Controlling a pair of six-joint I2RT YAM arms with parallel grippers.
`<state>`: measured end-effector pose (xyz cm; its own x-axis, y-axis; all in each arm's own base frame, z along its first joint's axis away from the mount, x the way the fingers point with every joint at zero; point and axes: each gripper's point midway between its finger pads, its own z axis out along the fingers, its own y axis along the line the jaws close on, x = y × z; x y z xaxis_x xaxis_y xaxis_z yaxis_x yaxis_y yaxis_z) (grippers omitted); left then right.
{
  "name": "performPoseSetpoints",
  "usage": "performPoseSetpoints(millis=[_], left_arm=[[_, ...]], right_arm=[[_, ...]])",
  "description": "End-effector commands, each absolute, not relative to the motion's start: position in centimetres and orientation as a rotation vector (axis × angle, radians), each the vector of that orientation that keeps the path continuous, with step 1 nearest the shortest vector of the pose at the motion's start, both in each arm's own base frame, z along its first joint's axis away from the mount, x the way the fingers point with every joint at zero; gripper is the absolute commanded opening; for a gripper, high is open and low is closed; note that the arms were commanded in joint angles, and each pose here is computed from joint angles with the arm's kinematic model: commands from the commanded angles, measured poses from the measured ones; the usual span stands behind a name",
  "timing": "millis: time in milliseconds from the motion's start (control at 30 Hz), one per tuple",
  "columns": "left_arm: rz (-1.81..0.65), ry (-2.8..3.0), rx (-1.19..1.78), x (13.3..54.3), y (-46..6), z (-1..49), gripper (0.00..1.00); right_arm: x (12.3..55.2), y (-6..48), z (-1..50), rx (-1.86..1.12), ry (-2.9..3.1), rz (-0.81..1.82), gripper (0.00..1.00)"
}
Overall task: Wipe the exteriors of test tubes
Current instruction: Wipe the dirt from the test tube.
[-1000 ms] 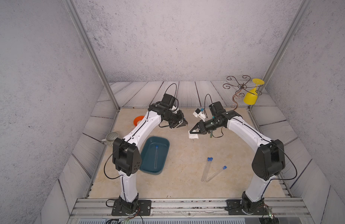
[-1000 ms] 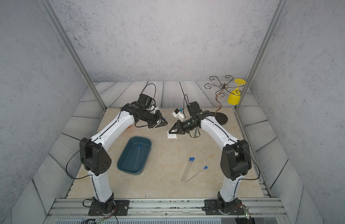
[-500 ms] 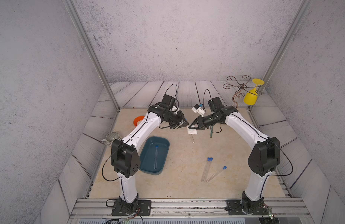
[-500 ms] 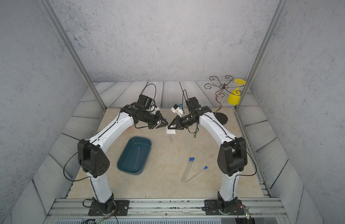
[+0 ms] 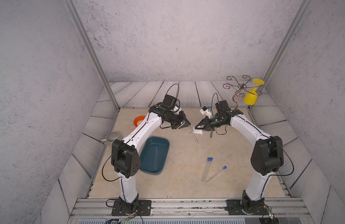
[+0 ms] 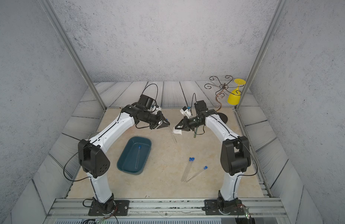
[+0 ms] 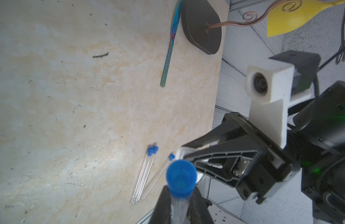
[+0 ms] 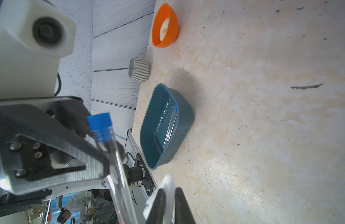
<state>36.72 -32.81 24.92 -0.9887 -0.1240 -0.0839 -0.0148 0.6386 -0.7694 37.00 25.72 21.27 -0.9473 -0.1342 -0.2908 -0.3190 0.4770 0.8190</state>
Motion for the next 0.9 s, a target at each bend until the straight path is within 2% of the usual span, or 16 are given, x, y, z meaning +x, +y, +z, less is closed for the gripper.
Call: performPoseSetpoints(millis=[0,267,533,867], left_arm=[[-1.329,2.676,-0.055,36.7,-33.5,26.9,0.07],[-1.325,2.673,-0.047,36.9,-33.6,26.9,0.06],[-1.193,2.696,-0.034,38.0,-32.8,24.9,0.06],[-1.221,2.686,-0.053,38.4,-32.8,24.8,0.06]], right_arm=[[35.9,25.6,22.5,-0.421,2.509,1.461,0.14],[35.9,25.9,21.1,-0.383,2.552,1.481,0.13],[34.2,25.9,25.0,-0.415,2.48,1.517,0.13],[33.4,26.2,27.1,-0.369,2.419,1.606,0.13]])
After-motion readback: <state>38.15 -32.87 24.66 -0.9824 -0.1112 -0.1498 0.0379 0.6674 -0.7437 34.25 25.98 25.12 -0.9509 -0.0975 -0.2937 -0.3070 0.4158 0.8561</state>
